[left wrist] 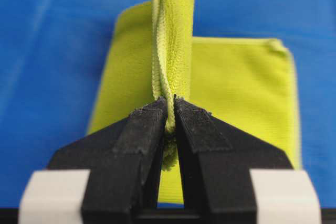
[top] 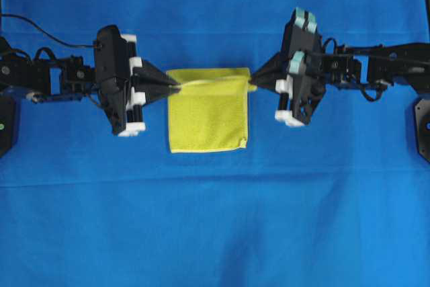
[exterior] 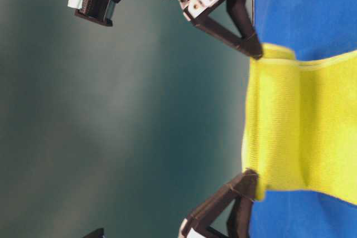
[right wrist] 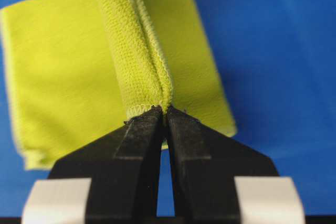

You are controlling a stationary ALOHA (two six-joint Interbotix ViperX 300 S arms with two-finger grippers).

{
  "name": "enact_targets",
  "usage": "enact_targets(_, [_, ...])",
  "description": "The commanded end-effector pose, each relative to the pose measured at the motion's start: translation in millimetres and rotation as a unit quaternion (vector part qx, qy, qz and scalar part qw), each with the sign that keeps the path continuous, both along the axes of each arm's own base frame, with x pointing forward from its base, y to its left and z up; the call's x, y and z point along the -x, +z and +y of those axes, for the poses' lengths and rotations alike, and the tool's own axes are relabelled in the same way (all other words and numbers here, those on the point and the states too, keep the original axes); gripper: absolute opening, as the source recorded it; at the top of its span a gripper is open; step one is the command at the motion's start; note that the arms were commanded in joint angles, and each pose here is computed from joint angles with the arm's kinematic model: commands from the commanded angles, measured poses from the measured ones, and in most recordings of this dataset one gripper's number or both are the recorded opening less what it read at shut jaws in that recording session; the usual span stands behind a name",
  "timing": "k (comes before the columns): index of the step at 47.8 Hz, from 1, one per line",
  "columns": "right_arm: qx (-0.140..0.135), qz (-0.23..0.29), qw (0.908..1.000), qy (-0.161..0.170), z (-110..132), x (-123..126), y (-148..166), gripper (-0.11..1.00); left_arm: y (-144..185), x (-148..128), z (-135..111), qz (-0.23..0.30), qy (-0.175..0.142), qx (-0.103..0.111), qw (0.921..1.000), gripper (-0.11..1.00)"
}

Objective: Fold a vertical towel.
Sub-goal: 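Lower the held corners onto the bottom edge and open both grippers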

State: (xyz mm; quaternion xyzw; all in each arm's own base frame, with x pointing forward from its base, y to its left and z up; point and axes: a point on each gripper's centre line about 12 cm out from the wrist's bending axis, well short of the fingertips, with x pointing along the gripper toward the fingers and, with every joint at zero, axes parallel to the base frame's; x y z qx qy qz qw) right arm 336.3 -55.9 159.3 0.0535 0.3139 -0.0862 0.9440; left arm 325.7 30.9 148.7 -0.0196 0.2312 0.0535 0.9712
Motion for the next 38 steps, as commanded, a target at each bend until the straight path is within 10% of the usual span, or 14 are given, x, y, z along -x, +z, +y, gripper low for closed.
enact_targets(1, [-0.006,0.0,0.9999,0.013,11.8,-1.3,0.6,0.04,-1.3,-2.5,-15.0,0.002,-0.02,0.007,0.9998,0.05])
enact_targets(38, [-0.041,0.026,0.9985,0.025,38.1,-14.3,-43.1,0.04,-51.9,-18.5,-49.4,0.056,-0.055,0.032,0.9964,0.05])
